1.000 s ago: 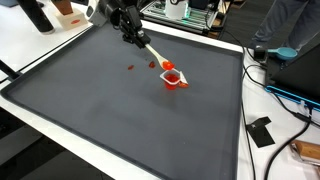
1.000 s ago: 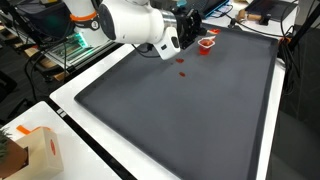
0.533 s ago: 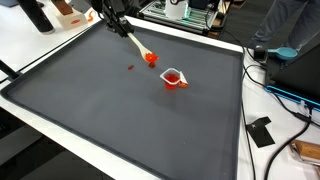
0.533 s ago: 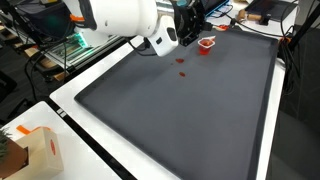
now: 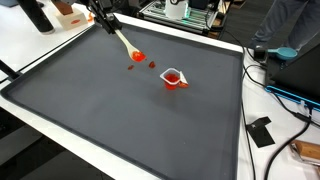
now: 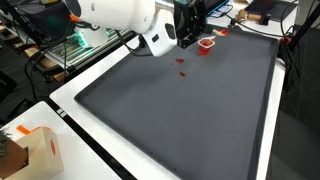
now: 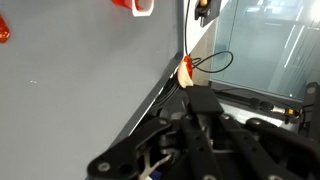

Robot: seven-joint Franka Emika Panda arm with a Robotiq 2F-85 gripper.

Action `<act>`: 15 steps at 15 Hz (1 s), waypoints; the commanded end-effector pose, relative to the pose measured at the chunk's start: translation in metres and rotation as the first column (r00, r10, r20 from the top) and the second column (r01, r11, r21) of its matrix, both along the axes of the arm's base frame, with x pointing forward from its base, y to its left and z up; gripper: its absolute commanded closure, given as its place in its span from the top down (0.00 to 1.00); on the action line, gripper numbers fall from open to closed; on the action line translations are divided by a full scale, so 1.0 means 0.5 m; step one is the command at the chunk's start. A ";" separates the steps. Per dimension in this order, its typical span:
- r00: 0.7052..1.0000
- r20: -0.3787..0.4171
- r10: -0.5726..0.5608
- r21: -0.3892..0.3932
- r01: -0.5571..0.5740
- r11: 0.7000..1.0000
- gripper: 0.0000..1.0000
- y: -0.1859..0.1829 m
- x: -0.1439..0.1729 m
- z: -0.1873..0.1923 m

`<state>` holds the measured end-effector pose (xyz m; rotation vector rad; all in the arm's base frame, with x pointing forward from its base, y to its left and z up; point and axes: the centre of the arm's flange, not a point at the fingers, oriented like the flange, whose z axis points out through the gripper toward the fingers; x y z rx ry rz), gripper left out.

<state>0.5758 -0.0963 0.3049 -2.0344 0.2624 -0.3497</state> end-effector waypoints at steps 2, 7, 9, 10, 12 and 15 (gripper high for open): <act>0.998 -0.055 0.000 -0.097 -0.005 0.995 0.03 -0.014 0.014 -0.005; 0.996 -0.088 0.008 -0.260 -0.031 0.965 0.03 -0.005 0.029 0.003; 0.995 -0.104 0.015 -0.319 -0.048 0.947 0.03 0.002 0.034 0.004; 0.994 -0.109 0.019 -0.342 -0.055 0.938 0.03 0.006 0.036 0.006; 0.993 -0.112 0.028 -0.376 -0.069 0.924 0.03 0.014 0.041 0.015; 0.993 -0.115 0.041 -0.421 -0.086 0.903 0.03 0.021 0.046 0.033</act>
